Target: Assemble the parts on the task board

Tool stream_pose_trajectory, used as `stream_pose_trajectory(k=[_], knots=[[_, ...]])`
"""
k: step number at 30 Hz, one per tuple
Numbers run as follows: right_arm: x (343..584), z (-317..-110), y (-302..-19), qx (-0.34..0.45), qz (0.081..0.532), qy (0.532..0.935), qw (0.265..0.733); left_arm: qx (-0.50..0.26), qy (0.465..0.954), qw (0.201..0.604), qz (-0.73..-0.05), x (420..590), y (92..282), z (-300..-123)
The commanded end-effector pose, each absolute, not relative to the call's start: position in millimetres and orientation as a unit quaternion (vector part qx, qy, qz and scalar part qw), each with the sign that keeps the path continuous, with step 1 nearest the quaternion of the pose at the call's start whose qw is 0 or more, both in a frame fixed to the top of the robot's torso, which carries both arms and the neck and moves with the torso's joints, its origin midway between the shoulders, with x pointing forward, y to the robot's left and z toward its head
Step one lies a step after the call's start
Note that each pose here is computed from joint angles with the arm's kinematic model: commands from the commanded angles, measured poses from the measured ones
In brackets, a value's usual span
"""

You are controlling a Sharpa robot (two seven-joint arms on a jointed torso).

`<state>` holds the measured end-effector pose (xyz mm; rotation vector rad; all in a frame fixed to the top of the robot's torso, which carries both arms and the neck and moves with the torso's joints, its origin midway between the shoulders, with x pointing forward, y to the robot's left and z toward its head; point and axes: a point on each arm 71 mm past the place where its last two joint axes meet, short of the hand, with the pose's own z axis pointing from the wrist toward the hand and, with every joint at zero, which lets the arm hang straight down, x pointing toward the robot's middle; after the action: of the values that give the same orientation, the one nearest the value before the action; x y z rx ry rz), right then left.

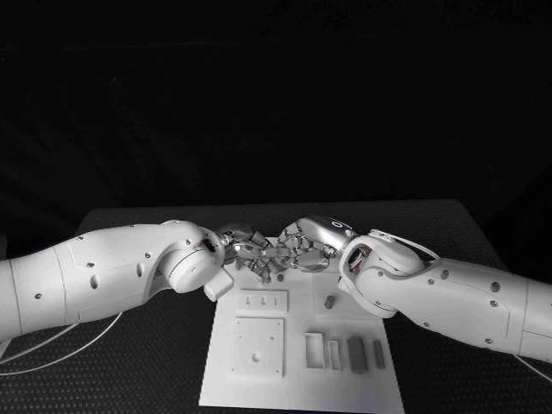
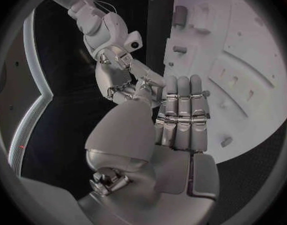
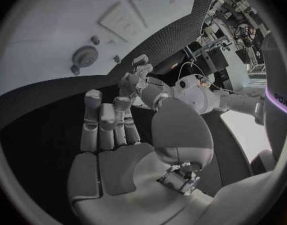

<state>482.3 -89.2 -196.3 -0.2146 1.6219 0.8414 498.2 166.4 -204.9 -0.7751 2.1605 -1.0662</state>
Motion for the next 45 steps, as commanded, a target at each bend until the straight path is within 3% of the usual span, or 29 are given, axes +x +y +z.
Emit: stream_pose_trajectory(k=[1, 15, 26, 45], knots=[[477.4, -200.9, -83.5, -0.108, 0.371, 0.707, 0.592, -0.289, 0.808, 0.294, -0.42, 498.1, 159.4, -199.4], [478.5, -202.6, -80.8, -0.11, 0.37, 0.71, 0.588, -0.287, 0.813, 0.283, -0.419, 496.8, 157.3, -200.8], [478.1, -204.8, -79.7, -0.11, 0.371, 0.711, 0.587, -0.32, 0.815, 0.24, -0.42, 493.4, 158.4, -203.7], [476.6, -205.4, -77.4, -0.111, 0.374, 0.71, 0.586, -0.327, 0.819, 0.244, -0.403, 493.5, 159.5, -205.8]])
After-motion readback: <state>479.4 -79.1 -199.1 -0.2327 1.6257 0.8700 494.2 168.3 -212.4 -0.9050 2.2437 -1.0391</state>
